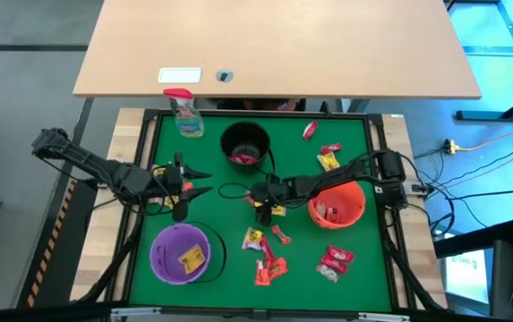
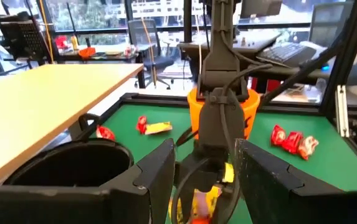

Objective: Sort candy
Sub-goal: Put the orange candy into the orange bucket

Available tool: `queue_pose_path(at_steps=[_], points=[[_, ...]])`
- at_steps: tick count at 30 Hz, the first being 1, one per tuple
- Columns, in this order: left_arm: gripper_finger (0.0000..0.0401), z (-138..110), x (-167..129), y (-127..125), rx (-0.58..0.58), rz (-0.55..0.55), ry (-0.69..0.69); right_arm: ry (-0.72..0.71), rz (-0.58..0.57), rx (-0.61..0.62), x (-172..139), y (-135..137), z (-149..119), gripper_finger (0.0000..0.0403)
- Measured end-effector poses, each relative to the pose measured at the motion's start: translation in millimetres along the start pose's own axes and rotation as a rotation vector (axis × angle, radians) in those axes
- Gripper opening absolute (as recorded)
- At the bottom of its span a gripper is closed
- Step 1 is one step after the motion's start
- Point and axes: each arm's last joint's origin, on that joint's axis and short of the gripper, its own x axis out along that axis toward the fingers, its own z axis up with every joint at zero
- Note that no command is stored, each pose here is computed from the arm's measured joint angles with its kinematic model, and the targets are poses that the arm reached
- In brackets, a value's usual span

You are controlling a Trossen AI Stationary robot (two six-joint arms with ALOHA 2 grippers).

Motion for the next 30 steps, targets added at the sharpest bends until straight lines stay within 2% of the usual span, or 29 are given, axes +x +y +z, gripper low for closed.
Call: queue_pose_path(at_steps=[7, 18, 22, 30], points=[[0.0156, 0.5, 0.0, 0.0, -0.003, 0.0, -0.005, -0.002, -0.033, 0.023, 3.3, -0.6, -1.9, 0.0159], [0.0156, 0.5, 0.0, 0.0, -0.003, 0.0, -0.004, -0.01, 0.004, 0.005, -2.0, 3.5, 12.4, 0.0055], [0.0156, 0.5, 0.0, 0.0, -0.025, 0.0, -0.004, 0.026, 0.022, -0.009, -9.0, 6.6, 24.4, 0.0041], [0.0156, 0.4, 0.0, -0.1, -0.033, 0.0, -0.004, 0.166, 0.038, -0.066, -35.1, 15.1, 50.2, 0.0037]])
